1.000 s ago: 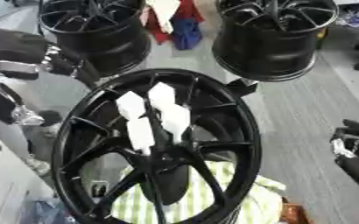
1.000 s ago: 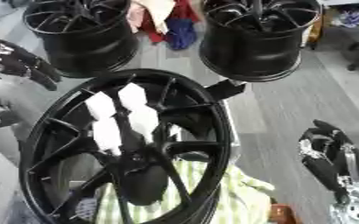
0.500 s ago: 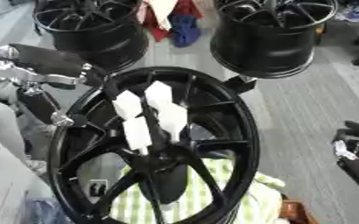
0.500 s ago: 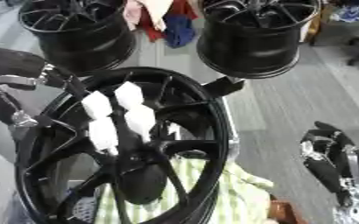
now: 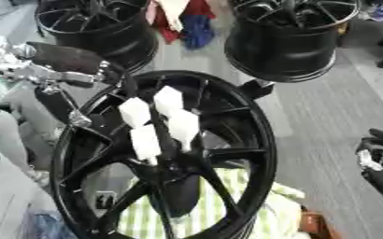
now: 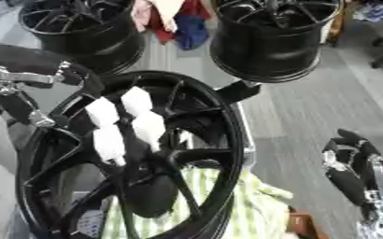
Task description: Pull the pin out of the wheel hub.
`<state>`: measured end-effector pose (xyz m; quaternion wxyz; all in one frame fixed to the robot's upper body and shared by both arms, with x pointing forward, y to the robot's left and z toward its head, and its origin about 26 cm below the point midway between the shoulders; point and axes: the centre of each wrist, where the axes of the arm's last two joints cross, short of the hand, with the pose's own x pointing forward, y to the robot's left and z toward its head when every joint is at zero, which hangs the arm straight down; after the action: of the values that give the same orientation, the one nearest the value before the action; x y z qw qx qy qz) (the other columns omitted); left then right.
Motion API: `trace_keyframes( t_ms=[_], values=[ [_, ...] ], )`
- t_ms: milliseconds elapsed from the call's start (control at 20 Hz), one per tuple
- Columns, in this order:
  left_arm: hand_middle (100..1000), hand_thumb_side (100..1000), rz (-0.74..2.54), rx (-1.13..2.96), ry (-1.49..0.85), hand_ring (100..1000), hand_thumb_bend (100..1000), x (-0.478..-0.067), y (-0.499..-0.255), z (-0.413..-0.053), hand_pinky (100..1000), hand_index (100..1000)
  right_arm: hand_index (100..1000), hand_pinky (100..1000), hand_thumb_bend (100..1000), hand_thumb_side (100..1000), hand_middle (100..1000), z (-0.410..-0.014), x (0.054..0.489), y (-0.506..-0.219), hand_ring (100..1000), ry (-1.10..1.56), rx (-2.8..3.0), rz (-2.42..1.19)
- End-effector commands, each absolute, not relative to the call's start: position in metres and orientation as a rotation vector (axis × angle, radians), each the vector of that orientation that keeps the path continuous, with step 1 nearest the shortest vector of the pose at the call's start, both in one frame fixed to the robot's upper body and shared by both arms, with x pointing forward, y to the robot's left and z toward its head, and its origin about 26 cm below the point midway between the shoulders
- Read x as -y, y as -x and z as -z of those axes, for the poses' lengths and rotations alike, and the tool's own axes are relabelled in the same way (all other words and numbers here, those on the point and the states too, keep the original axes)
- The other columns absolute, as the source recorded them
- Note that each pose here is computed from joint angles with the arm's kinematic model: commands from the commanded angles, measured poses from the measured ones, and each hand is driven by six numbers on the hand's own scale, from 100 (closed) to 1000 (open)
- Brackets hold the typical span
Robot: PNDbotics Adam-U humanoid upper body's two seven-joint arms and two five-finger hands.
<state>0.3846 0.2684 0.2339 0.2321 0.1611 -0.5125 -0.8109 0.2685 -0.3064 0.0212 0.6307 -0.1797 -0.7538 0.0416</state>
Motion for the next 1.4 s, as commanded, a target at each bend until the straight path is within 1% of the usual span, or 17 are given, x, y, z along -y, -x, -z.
trace_keyframes(
  t_ms=[50, 400, 500, 700, 1000, 1200, 1300, 1400],
  values=[
    [867, 100, 2.545, 1.239, -0.367, 838, 293, -0.267, -0.389, -0.241, 901, 886, 811, 709, 100, 286, 674, -0.028, 0.31, -0.271, 607, 0.422, 1.745, -0.121],
    [859, 100, 2.58, 1.253, -0.331, 835, 287, -0.254, -0.396, -0.234, 901, 882, 810, 709, 100, 286, 673, -0.028, 0.309, -0.272, 607, 0.415, 1.748, -0.126],
    [850, 100, 2.587, 1.246, -0.324, 825, 283, -0.252, -0.398, -0.232, 896, 881, 810, 709, 100, 286, 673, -0.028, 0.309, -0.272, 607, 0.415, 1.748, -0.127],
    [814, 100, 2.598, 1.221, -0.315, 782, 273, -0.251, -0.4, -0.225, 859, 872, 810, 709, 100, 286, 674, -0.028, 0.309, -0.272, 607, 0.414, 1.749, -0.126],
    [740, 100, 2.602, 1.187, -0.332, 709, 249, -0.255, -0.402, -0.222, 810, 832, 810, 709, 100, 287, 673, -0.028, 0.309, -0.272, 607, 0.415, 1.748, -0.125],
    [654, 100, 2.59, 1.182, -0.343, 637, 205, -0.257, -0.402, -0.224, 783, 765, 810, 709, 100, 287, 673, -0.028, 0.309, -0.272, 607, 0.416, 1.747, -0.125],
    [618, 100, 2.578, 1.185, -0.338, 613, 175, -0.258, -0.403, -0.223, 774, 738, 810, 709, 100, 288, 673, -0.028, 0.309, -0.272, 607, 0.415, 1.748, -0.125],
    [564, 100, 2.559, 1.194, -0.322, 572, 110, -0.259, -0.403, -0.222, 756, 691, 810, 709, 100, 288, 673, -0.028, 0.309, -0.272, 607, 0.415, 1.747, -0.124]
  ],
)
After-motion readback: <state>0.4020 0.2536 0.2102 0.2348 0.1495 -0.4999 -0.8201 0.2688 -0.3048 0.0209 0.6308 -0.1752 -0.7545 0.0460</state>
